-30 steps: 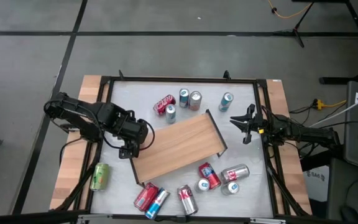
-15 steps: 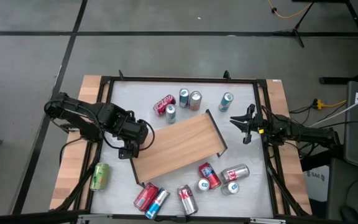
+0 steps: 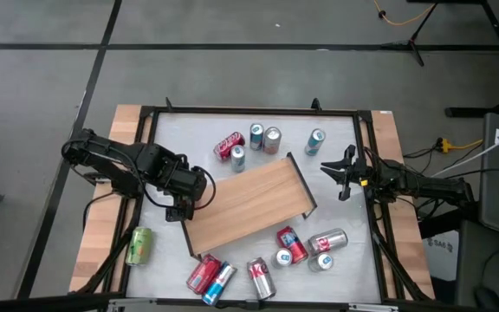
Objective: Place canned beverage on shelf
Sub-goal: Put the red soda can on the shelf, then put the orange white soda can on the shelf
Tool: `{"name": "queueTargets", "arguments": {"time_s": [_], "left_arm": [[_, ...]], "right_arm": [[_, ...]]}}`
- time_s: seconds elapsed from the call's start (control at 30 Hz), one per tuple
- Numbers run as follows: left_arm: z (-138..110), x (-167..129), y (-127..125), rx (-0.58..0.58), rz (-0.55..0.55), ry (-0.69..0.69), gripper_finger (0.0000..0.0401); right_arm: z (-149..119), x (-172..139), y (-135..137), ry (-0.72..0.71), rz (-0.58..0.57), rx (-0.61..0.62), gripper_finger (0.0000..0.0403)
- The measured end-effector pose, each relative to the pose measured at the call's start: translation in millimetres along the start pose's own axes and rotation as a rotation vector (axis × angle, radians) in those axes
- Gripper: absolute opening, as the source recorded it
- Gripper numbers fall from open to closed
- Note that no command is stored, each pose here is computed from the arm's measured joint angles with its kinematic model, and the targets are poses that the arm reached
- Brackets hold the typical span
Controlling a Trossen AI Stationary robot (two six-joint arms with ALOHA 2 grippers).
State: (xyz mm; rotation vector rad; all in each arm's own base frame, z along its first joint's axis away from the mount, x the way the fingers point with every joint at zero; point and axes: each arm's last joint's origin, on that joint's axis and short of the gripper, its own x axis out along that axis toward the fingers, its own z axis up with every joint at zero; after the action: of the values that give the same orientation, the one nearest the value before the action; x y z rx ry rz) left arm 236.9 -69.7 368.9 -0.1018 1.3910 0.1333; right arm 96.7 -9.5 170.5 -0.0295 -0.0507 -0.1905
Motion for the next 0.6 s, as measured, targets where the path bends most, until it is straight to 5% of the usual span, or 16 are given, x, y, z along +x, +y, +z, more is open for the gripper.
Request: {"name": "queueTargets", "arguments": {"time_s": [0.6], "left_arm": [[5,-16,0,-0.011,-0.025,-0.088,0.0386]], "right_arm": [[0,0,0,0.000,0.000,0.000,0.0056]]}}
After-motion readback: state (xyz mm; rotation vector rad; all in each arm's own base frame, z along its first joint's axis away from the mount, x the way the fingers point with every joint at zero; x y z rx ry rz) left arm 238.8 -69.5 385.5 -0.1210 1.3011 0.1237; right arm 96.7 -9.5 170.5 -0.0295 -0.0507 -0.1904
